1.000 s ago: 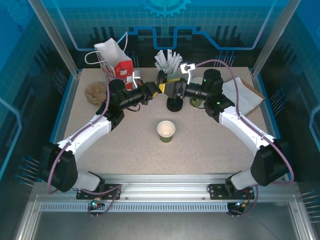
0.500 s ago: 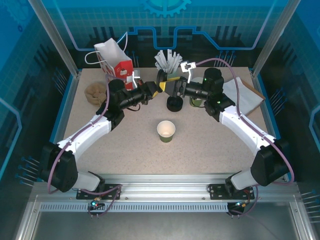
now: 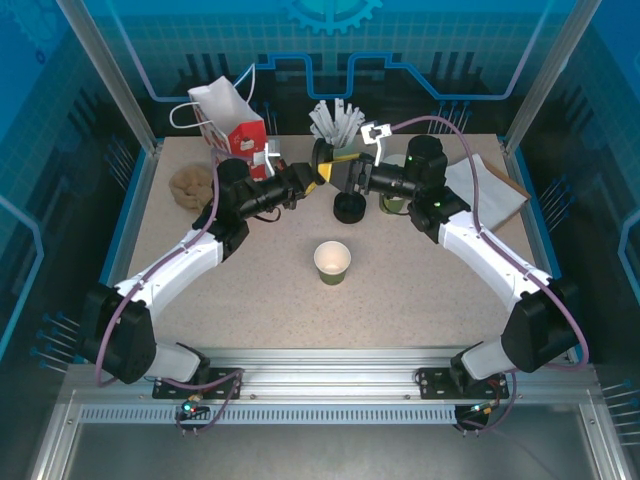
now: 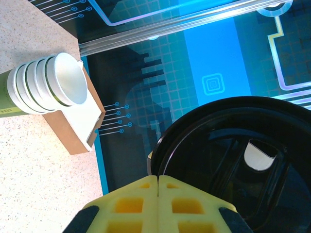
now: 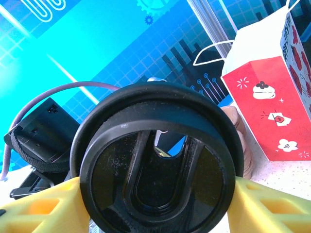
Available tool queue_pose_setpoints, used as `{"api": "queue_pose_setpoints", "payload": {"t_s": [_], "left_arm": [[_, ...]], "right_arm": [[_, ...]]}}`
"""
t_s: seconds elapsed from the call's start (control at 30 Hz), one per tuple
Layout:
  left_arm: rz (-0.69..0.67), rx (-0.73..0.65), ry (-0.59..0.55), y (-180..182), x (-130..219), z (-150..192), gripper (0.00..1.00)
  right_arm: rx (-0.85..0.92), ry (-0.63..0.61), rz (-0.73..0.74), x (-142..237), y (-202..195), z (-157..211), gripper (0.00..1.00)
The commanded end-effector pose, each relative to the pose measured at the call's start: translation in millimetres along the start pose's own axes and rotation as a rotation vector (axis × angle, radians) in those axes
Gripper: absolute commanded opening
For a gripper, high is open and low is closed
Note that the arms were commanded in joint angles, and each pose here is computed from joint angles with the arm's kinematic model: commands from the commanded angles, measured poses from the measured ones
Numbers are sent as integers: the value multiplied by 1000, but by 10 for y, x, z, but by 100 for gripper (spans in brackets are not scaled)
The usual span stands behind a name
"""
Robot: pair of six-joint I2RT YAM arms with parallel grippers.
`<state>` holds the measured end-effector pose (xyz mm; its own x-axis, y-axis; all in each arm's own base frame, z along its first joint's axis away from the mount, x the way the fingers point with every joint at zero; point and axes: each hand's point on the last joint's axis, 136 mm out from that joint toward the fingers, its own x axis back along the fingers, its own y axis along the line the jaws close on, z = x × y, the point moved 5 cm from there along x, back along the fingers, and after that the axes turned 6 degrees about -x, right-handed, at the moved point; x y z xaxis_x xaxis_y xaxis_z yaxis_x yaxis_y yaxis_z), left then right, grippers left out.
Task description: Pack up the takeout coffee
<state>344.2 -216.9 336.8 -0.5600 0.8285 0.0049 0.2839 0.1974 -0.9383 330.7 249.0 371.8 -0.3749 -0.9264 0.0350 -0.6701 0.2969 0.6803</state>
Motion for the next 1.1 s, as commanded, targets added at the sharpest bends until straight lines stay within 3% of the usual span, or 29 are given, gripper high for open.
{"api": "queue_pose_setpoints", "payload": {"t_s": [0.0,0.4,0.6,0.77,0.9,1.07], "left_arm": [[36,-11,41,-19,-36,83,7],[19,-5,28,66,-38,70,22],[-54,-4,-10,304,59,-4,43],[-236,-69,-20,673,266,-13,59],[-481,-202,74,939,495,116,66],[-683,-309,143,1123,789,232,75]], "right_arm": [[31,-5,-23,27,177,-52,64],[9,-18,43,154,85,-62,62],[-32,-27,170,416,-116,-21,60],[-7,78,406,662,-310,318,58],[65,260,574,745,-339,706,58],[104,447,658,703,-294,1117,56]]}}
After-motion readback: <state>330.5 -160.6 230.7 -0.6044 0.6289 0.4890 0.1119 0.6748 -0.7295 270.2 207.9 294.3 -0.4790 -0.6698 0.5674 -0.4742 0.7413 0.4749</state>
